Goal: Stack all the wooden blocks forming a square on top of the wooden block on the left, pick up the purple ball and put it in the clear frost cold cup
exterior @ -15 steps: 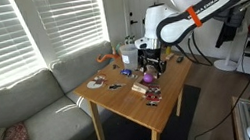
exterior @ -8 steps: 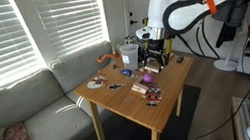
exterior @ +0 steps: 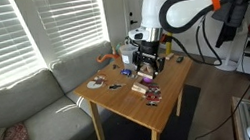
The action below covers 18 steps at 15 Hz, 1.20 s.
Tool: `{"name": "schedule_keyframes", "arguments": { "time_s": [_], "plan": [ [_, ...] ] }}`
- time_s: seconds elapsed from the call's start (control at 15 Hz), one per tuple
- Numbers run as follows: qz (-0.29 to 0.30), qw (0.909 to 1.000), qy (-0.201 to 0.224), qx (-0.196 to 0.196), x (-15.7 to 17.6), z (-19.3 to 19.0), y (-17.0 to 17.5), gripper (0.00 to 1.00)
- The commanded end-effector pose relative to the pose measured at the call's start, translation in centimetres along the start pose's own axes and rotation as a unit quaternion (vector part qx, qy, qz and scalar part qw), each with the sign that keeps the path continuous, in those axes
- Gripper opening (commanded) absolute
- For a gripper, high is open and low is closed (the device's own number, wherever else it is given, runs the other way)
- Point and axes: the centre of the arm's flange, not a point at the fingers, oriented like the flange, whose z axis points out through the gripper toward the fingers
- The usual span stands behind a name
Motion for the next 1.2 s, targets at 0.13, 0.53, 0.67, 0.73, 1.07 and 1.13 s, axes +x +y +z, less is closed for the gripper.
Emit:
{"name": "schedule_keyframes", "arguments": {
  "time_s": [0.13,0.53,0.67,0.73,1.07,1.13],
  "plan": [
    [0.041,0.9985,0.014,0.032,1.9,1.6,2.7,0.59],
    [0.055,0.9966,-0.002,0.061,2.4,3.4,3.6,0.59],
    [0.056,0.9962,-0.008,0.065,2.4,3.7,3.6,0.59],
    [0.057,0.9961,-0.010,0.067,2.5,3.8,3.6,0.59],
    [0.062,0.9958,-0.021,0.063,2.3,4.5,3.8,0.59],
    [0.062,0.9958,-0.021,0.064,2.2,4.6,3.7,0.59]
  ]
}}
